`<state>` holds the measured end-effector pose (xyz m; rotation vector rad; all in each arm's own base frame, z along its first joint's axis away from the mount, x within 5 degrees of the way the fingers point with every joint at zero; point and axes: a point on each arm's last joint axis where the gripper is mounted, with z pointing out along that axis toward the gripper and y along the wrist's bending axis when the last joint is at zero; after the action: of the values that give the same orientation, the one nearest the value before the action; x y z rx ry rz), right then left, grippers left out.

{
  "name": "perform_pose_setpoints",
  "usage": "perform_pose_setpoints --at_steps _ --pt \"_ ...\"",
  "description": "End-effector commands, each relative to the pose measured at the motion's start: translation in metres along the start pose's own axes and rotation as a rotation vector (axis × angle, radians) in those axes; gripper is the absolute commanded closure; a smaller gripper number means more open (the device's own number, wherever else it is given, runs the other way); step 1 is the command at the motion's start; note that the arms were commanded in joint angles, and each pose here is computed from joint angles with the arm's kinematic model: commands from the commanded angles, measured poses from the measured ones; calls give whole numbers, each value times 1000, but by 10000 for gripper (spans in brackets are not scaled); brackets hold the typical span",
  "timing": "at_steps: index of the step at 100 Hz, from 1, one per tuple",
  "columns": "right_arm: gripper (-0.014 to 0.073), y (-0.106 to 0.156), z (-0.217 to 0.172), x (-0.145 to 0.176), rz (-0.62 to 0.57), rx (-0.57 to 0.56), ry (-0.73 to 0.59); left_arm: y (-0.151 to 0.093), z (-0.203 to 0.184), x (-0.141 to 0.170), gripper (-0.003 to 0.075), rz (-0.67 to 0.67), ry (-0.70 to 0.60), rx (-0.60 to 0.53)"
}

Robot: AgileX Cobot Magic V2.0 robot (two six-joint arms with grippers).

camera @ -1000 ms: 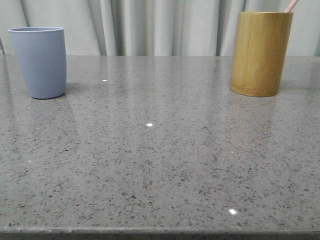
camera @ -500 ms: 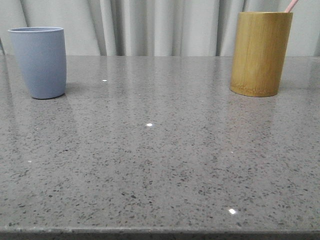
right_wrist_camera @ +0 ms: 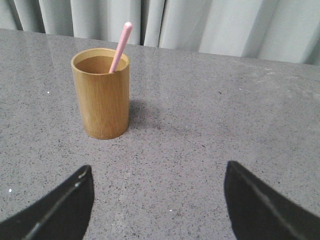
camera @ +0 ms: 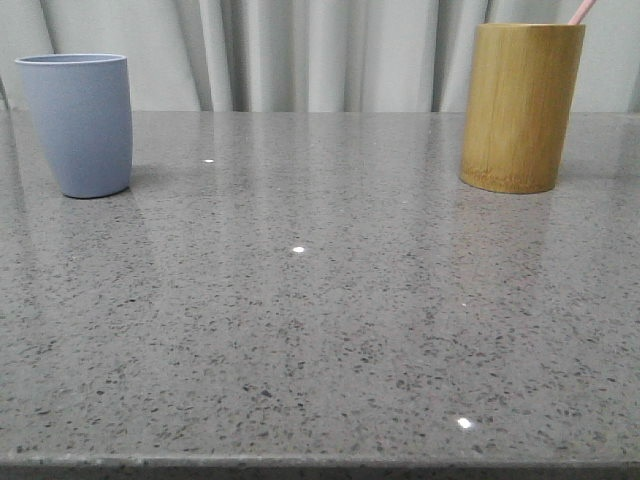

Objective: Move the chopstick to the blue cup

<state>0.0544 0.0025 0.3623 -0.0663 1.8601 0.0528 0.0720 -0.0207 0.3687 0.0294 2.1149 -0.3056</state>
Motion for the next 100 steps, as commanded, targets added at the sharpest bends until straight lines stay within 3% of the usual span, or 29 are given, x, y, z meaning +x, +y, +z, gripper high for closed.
perform_pose_setpoints --at_steps 1,40,67,100 --pt "46 0 -2 -16 -5 3 -95 -3 -2 -17 104 -26 -99 23" --pt "46 0 -2 -16 -5 2 -96 1 53 -67 104 -10 36 12" --pt "46 0 -2 -16 -5 2 -95 3 93 -111 104 -12 31 22" --pt "46 0 -2 -16 -5 2 -95 13 161 -132 104 -57 140 25"
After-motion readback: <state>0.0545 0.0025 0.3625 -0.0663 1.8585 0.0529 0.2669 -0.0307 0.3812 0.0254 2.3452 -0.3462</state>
